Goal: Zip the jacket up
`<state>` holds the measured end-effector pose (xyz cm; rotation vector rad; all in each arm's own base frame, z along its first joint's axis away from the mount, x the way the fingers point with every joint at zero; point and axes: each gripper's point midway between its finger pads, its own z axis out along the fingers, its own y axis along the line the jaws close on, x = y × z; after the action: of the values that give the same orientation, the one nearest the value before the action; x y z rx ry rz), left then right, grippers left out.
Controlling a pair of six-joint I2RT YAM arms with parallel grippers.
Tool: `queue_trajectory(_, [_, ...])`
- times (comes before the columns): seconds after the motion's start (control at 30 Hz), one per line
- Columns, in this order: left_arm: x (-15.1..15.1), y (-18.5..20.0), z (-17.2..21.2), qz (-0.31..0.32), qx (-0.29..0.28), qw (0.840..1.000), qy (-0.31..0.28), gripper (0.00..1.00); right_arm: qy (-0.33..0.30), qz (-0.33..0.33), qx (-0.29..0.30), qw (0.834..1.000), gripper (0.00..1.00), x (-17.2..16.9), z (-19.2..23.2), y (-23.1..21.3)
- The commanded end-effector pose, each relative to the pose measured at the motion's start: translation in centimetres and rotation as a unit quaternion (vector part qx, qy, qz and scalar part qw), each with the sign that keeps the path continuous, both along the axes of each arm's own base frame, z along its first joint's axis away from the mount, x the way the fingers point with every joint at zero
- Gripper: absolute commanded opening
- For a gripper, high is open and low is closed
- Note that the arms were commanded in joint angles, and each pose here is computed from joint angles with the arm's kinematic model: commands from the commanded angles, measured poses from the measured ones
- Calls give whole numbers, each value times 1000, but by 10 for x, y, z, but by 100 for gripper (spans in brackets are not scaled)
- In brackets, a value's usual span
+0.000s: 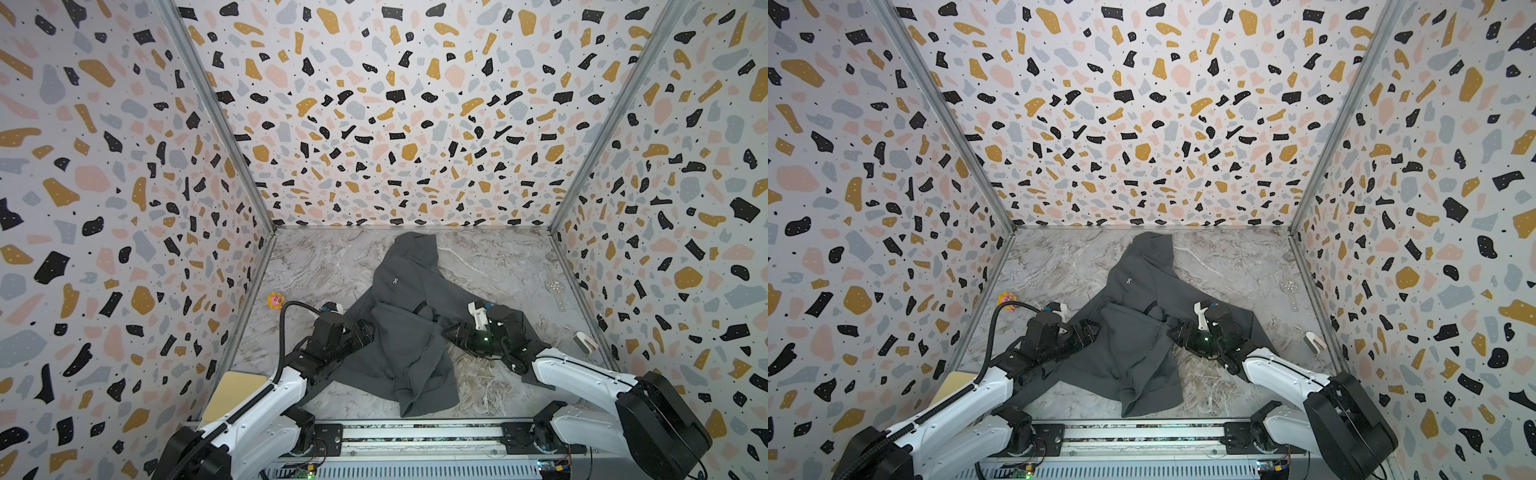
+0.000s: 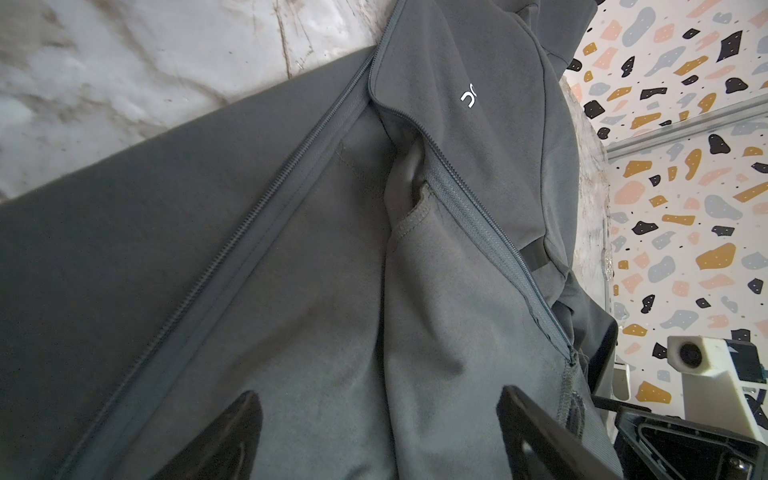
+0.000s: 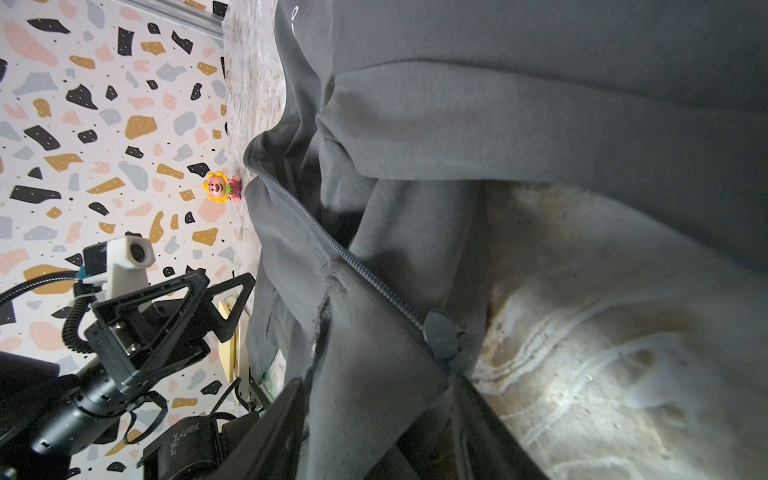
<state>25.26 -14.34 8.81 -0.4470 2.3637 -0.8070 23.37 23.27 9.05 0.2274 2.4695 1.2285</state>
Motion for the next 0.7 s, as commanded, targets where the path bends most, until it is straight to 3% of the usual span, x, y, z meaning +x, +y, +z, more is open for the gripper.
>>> queue_trajectory(0.0, [3, -2, 6, 1, -6, 1000, -13, 90, -5, -1, 4, 1000, 62, 0, 1, -1])
queue_trajectory(0.17, [4, -4, 6, -1, -7, 1000, -13, 90, -15, -3, 11, 1000, 62, 5, 6, 2])
queue_trajectory(0.27, [4, -6, 6, -3, -8, 1000, -13, 90, -21, -3, 15, 1000, 56, 8, 10, 4])
queue_trajectory(0.53, [5, -7, 9, -4, -9, 1000, -15, 90, -32, 5, 8, 999, 31, 15, 11, 8])
queue_trajectory(0.67, [6, -9, 12, -5, -14, 1000, -18, 90, -57, 21, 5, 998, 12, 17, 22, 15])
